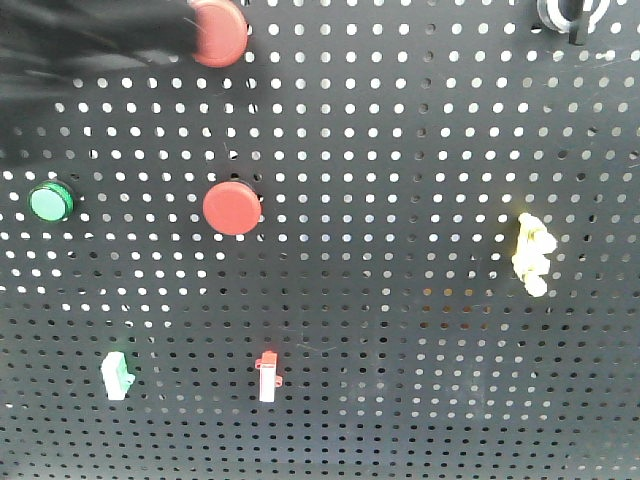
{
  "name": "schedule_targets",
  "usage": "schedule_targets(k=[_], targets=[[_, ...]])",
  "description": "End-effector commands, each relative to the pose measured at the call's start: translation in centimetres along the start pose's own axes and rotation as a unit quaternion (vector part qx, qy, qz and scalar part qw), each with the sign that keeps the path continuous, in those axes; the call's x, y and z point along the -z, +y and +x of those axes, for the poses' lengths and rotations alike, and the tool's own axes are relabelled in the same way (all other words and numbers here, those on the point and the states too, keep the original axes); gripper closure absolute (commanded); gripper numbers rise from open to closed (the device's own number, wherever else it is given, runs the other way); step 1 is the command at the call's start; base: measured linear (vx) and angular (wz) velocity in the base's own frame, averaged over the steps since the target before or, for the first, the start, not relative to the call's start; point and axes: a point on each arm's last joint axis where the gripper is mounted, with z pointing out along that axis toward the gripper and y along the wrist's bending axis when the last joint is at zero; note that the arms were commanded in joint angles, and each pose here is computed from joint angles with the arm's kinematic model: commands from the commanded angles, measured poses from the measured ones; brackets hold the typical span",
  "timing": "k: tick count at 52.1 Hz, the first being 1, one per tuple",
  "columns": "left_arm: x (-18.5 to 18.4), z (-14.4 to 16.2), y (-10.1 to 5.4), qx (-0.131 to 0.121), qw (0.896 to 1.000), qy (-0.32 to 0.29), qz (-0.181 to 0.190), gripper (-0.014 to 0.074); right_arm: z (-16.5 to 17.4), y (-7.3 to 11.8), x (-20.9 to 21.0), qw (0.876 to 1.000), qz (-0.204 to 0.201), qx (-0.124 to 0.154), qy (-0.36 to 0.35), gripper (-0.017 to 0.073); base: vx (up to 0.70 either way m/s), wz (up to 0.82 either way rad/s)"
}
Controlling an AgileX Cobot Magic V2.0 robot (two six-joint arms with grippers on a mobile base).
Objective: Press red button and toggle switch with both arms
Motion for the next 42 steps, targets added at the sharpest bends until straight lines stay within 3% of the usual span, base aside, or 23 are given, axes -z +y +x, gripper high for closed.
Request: schedule_targets(k=[1,9,19,30,37,42], targets=[[2.0,-1.9,-0.4,0.001,0.999,-0.025,-0.035,0.0592,-0.9,0.1,0.1,0.998,-0.005,-0.038,-0.044,0.0559,0.00,0.00],[2.8,-0.2,-0.5,0.014,0.997,0.029,-0.068,0.0592,-3.2,0.3,0.2,0.998,-0.003,-0.052,-0.038,0.0559,0.00,0.00],[2.3,3.4,-0.4,0.050,0.992,0.085,-0.077,0.0592,-9.5,0.9,-0.4,0.998,0.000,-0.028,-0.048,0.0559,0.00,0.00],[1.8,5.0,0.0,0.062,0.990,0.092,-0.091,0.0592,-15.7,1.4,-3.4,0.999,0.004,-0.024,-0.033,0.0559,0.00,0.00],[1.8,4.8,0.2,0.060,0.990,0.084,-0.100,0.0592,-18.3,1.8,-5.5,0.997,-0.004,-0.074,-0.023,0.0559,0.00,0.00],[1.8,4.8,0.2,0.060,0.990,0.082,-0.101,0.0592,-19.8,2.5,-7.1,0.993,-0.034,-0.115,-0.015,0.0559,0.00,0.00]])
